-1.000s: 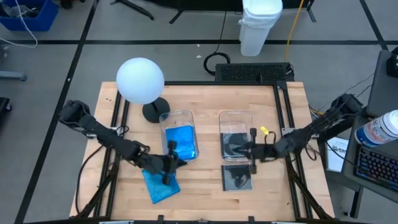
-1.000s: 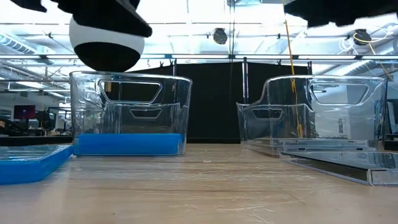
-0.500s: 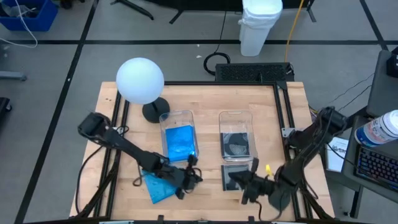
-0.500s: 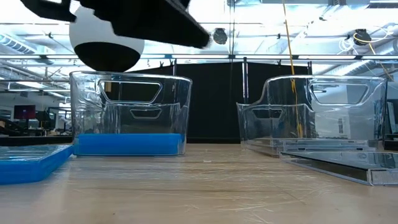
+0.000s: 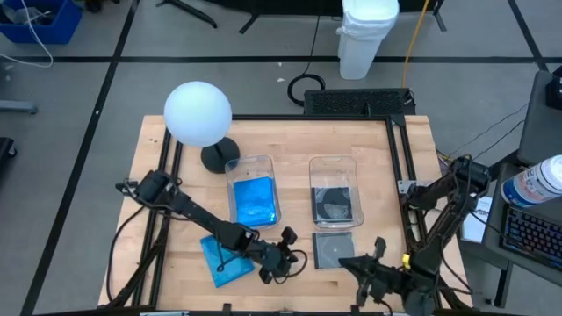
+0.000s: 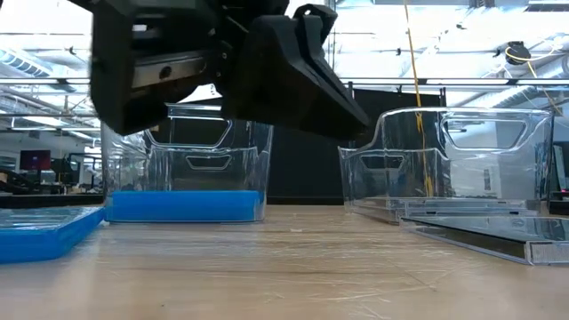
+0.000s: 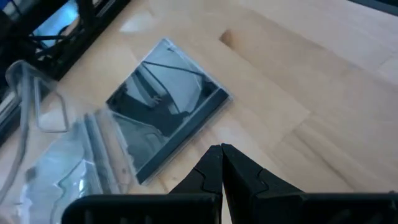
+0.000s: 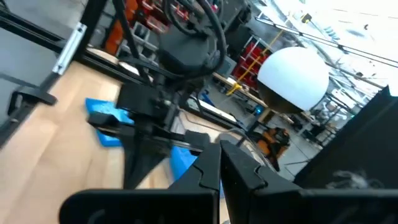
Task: Pick & place jewel cases by type
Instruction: Put the black CD case into the right transparent bin
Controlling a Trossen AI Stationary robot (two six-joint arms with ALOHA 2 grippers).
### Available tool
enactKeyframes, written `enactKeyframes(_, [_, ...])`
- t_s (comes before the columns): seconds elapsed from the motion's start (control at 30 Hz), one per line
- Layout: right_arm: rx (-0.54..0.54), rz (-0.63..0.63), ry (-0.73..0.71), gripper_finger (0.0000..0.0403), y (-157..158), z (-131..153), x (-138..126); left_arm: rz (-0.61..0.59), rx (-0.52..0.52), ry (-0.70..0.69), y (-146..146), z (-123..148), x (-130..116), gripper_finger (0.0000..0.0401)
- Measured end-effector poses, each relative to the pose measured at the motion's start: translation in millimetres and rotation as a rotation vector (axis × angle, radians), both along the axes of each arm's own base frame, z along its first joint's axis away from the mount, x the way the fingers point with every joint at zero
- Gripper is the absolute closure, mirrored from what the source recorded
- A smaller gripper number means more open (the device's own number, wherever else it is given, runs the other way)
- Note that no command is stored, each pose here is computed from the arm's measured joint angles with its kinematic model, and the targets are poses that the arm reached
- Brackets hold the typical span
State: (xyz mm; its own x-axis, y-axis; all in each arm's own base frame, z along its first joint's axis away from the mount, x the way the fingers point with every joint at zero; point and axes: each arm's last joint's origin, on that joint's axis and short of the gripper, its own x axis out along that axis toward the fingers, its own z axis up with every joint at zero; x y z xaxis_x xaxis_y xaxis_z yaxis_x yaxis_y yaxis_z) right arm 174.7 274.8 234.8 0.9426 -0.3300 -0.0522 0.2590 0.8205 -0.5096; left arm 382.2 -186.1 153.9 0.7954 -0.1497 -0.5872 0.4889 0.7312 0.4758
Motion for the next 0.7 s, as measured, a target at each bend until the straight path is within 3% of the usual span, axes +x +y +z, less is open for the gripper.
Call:
enactKeyframes(0.2, [0.049, -0.018, -0.038, 0.0403, 3.4, -0.5, -12.1, 0.023, -0.032, -0.021, 2.8, 2.1, 3.1, 0.0391])
enactKeyframes(0.37, [0.191, 0.176, 0.037, 0.0403, 3.5, -9.8, -7.2, 0.019, -0.042, -0.036, 0.3, 3.6, 2.8, 0.0391])
enactKeyframes(0.5, [0.381, 0.291, 0.26, 0.0403, -11.1, -17.2, 2.3, 0.004, -0.033, -0.043, -2.1, 4.0, 2.0, 0.0391])
enactKeyframes(0.6, [0.48, 0.191, 0.503, 0.0403, -33.3, -26.6, 11.7, 0.001, -0.033, -0.047, -2.5, 4.2, 2.0, 0.0391])
enactKeyframes(0.7, [0.503, 0.081, 0.685, 0.0403, -51.7, -32.8, 13.8, -0.001, -0.034, -0.068, -2.3, 5.9, 3.3, 0.0391])
